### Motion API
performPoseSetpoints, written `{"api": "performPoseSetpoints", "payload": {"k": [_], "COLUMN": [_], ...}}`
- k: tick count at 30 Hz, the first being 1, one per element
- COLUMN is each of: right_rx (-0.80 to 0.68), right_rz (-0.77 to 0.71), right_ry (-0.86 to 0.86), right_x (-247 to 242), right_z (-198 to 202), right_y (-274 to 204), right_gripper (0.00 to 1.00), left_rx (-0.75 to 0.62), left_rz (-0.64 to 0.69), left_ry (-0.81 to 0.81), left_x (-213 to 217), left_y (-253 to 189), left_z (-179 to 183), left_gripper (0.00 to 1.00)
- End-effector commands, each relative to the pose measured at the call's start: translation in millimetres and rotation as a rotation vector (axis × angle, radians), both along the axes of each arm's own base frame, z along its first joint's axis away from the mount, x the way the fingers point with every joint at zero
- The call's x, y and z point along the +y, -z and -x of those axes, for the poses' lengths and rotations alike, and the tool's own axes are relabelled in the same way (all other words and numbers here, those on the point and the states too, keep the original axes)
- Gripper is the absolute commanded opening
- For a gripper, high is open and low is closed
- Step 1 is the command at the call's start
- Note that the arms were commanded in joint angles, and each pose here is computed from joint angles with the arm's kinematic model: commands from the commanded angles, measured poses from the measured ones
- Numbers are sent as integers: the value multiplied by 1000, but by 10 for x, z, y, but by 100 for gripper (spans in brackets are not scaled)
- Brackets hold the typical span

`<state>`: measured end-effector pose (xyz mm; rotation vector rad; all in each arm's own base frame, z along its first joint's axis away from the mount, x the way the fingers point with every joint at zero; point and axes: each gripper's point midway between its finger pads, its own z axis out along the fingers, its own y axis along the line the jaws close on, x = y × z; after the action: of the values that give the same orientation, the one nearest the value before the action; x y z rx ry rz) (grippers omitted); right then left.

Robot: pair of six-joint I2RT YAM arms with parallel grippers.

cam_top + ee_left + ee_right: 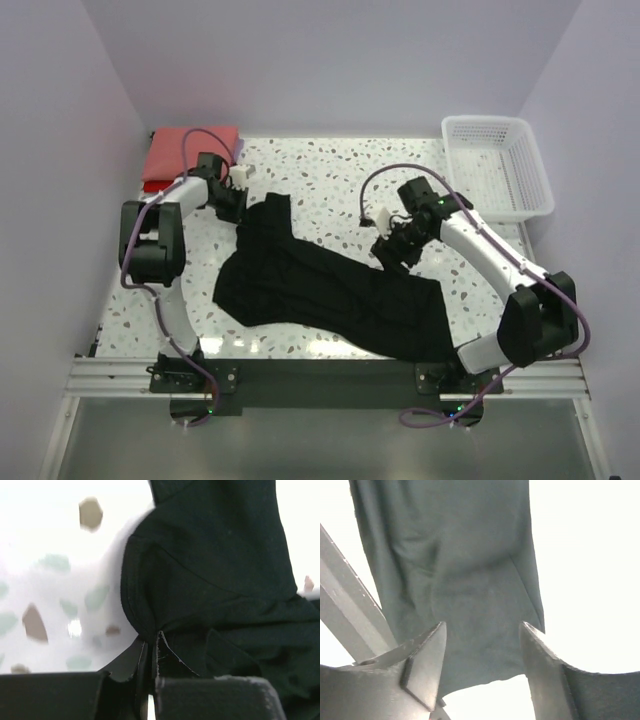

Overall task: Fold and stack the t-shirts
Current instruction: Flatten the tshirt out

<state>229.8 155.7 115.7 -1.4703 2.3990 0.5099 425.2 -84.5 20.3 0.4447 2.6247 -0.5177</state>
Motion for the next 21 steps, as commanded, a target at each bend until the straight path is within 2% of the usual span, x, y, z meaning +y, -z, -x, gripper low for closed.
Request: {"api": "performPoseSetpoints", "payload": {"k": [1,6,14,21], "right_rx": [119,240,368,379], "right_rz": [19,42,45,61], "right_ry": [127,234,395,479], "right_x": [-252,-441,-494,-526], "right_z": [160,136,-85,-310], "right_y": [76,332,559,750], "right_gripper": [59,50,46,45], "left_rx": [-8,2,-8,-23], "left_rz": [-52,-80,-89,-92], "left_ry": [17,81,100,103], "left_x": [282,318,329,331], "left_y": [-190,-188,-218,-254], "left_z": [237,511,517,497], "left_gripper": [0,0,0,0]}}
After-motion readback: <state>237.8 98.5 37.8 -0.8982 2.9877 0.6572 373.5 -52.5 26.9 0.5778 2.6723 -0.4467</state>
